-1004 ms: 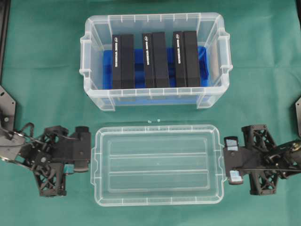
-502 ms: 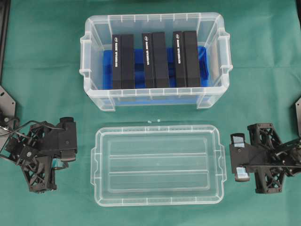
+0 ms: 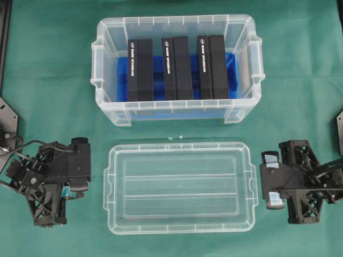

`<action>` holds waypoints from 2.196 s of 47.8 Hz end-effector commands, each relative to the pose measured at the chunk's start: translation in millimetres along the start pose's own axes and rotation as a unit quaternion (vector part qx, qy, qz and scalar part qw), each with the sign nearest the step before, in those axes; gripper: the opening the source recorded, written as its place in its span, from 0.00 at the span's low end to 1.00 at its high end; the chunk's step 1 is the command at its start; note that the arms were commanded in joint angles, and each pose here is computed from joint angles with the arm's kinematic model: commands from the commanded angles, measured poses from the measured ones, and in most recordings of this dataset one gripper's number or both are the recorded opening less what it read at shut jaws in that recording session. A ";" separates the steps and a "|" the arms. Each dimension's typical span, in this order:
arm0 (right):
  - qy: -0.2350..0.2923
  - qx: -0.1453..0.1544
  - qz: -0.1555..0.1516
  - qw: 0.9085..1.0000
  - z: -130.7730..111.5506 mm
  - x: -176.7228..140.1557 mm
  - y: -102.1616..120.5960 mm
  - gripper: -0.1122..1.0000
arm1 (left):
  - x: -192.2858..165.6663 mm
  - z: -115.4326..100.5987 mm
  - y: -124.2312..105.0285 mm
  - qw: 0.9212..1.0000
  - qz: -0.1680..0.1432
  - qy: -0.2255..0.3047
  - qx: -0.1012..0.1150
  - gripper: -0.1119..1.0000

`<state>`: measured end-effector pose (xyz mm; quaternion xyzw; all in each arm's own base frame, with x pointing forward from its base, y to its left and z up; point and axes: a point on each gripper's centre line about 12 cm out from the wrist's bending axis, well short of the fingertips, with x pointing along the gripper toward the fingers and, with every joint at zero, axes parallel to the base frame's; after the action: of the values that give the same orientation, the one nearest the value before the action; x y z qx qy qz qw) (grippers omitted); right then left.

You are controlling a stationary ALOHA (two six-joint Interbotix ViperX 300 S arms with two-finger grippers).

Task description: Clamp the lid of the box with both arms, then lift and open it.

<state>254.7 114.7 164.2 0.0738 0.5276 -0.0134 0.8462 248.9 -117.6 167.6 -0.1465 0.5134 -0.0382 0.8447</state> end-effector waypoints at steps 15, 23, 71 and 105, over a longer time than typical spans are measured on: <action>-0.074 0.001 0.010 0.997 44.2 -62.0 9.3 0.10 | -55.5 50.8 -34.0 0.994 -0.043 -0.080 0.066 0.11; -0.115 0.004 0.029 0.993 61.8 -88.2 13.9 0.10 | -79.5 71.4 -47.8 0.985 -0.055 -0.115 0.117 0.11; -0.277 -0.021 -0.099 0.955 98.6 -154.4 -64.9 0.10 | -142.3 125.3 28.9 0.954 0.039 -0.254 0.152 0.11; -0.352 0.055 -0.201 0.913 99.4 -186.4 -152.1 0.10 | -189.4 125.2 103.1 0.925 0.143 -0.340 0.095 0.11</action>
<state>248.3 -52.9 351.6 0.0052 0.2111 -0.2273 0.9507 264.3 42.8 345.3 0.0053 0.2224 0.0767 0.9719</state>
